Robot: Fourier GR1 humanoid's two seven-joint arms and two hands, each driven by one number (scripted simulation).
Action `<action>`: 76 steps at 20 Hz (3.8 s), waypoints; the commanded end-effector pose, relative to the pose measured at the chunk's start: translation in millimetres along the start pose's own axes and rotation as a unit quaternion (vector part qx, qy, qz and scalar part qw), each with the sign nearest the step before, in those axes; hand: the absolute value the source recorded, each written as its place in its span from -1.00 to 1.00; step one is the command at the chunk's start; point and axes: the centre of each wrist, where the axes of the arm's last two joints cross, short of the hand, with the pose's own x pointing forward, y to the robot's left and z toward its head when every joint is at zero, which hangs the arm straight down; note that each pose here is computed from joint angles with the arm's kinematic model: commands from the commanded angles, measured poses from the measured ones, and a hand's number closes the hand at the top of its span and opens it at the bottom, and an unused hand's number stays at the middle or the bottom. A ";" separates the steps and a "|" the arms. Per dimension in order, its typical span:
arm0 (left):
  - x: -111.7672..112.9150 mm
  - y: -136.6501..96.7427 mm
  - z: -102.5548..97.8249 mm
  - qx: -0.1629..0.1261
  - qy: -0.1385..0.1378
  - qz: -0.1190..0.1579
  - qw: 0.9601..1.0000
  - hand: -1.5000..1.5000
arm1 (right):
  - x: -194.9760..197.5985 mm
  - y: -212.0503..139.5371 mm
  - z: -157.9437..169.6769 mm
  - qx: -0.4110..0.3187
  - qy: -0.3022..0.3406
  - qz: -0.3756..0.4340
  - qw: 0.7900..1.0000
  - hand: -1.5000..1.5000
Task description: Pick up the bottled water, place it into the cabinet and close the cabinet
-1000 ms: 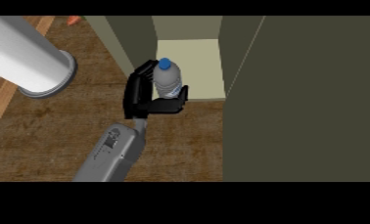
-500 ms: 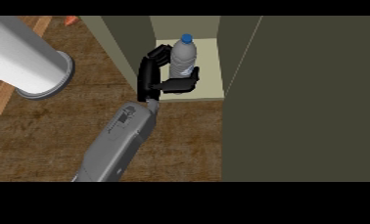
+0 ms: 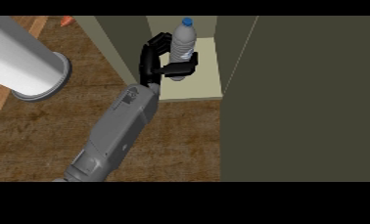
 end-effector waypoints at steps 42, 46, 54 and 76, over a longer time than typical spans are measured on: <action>30.7 -20.1 -36.4 -0.018 -0.122 0.025 0.992 -1.00 | 28.8 13.0 -22.4 0.034 -0.030 -0.002 0.999 -1.00; 19.2 -21.8 -17.4 -0.034 -0.113 0.051 0.992 -1.00 | 34.4 18.8 -19.6 0.027 -0.040 -0.004 0.999 -1.00; 4.6 -36.0 44.8 -0.089 -0.090 0.095 0.987 -1.00 | 36.2 21.4 -22.5 0.008 -0.025 0.006 1.000 -1.00; -5.9 55.4 212.7 -0.140 -0.072 0.143 0.977 1.00 | 30.1 26.1 -17.8 0.115 0.017 0.003 0.993 1.00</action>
